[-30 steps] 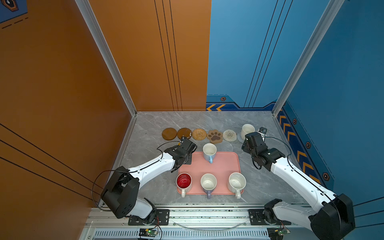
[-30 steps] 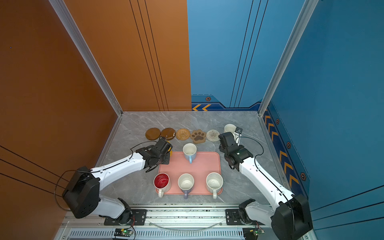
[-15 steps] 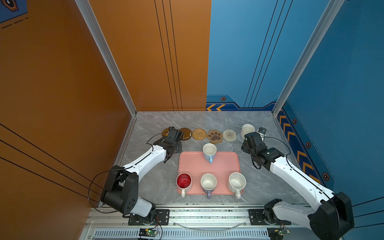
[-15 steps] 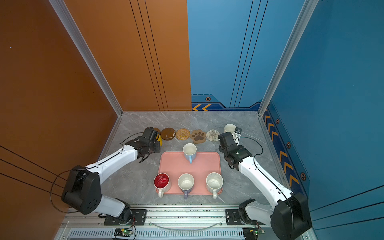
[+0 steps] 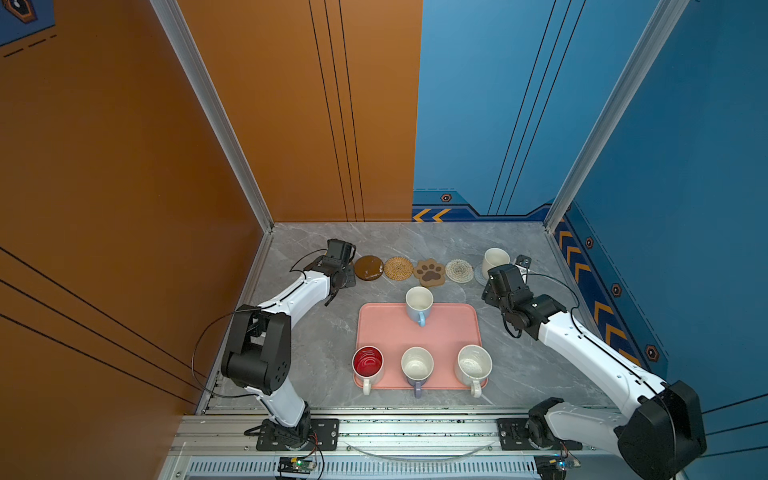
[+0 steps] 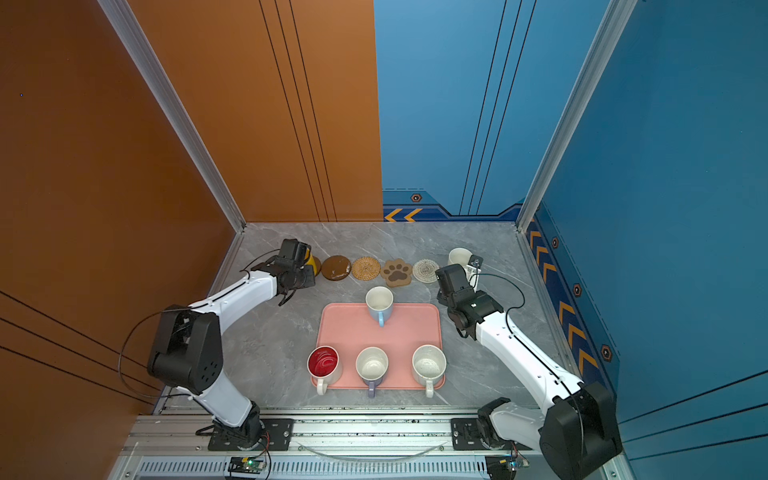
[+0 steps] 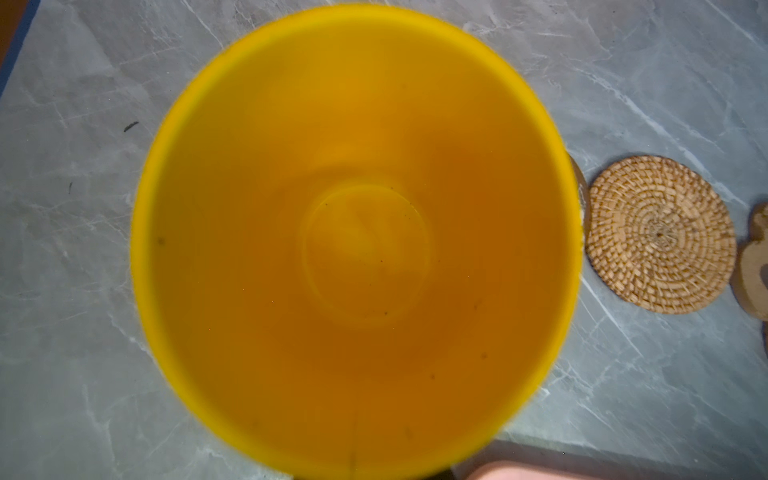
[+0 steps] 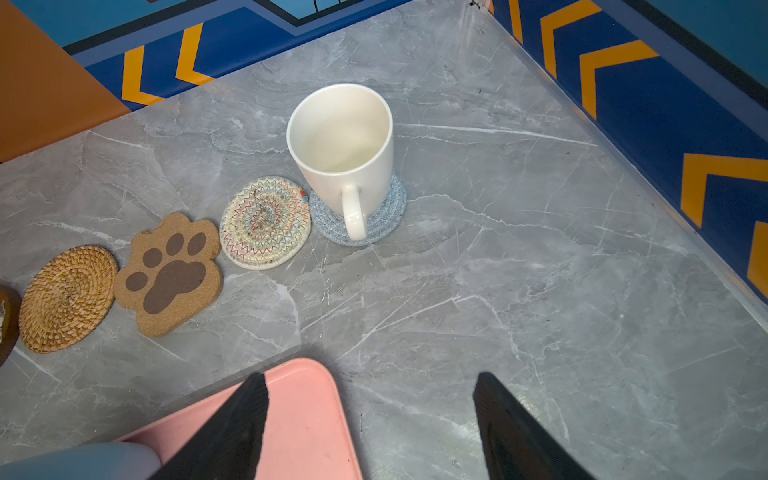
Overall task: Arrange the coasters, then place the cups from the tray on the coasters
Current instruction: 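Lift the yellow mug with the left gripper toward the wooden coasters, then hold the yellow mug with the left gripper above the dark wooden coaster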
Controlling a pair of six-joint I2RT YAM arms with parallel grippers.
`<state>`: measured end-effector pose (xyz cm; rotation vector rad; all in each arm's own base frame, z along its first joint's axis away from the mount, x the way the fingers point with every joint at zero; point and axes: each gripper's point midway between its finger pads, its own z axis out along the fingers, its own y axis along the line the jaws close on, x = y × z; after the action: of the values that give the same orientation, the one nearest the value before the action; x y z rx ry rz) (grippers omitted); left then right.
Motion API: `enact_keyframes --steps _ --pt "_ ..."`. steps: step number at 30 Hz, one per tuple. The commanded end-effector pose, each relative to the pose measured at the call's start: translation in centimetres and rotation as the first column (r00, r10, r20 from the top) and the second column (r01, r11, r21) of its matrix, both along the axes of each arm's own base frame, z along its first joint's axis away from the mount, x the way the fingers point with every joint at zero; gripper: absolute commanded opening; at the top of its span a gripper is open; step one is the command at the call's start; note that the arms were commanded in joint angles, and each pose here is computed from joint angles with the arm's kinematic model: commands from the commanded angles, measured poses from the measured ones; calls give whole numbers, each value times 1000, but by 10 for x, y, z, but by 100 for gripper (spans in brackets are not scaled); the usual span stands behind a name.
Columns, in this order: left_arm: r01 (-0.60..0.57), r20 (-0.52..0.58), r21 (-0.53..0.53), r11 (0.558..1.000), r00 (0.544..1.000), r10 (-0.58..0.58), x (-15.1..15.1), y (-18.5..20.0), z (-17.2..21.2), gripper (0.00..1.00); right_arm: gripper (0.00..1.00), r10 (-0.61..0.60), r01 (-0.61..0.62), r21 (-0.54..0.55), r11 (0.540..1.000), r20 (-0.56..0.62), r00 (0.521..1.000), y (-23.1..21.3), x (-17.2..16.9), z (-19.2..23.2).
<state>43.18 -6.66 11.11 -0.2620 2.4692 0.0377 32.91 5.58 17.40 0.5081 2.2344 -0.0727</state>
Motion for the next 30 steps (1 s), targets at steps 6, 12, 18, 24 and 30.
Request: enact_keyframes --steps 6,12,18,24,30 --pt "1 112 -36 999 994 3 42 1 29 0 76 14 -14 -1 1000 8 1000 4 8 4" --pt "-10 86 -42 999 996 14 51 7 16 0 77 20 -20 -7 1000 -8 1000 7 12 0" --pt "-9 72 -38 999 997 12 57 8 10 0 77 28 -28 -7 1000 -33 999 11 18 -7" --pt "-12 70 -35 999 997 14 62 12 9 0 76 41 -42 -13 999 -52 998 18 23 -12" --pt "-14 60 -30 999 998 16 65 13 5 0 76 51 -52 -18 998 -66 997 22 26 -16"
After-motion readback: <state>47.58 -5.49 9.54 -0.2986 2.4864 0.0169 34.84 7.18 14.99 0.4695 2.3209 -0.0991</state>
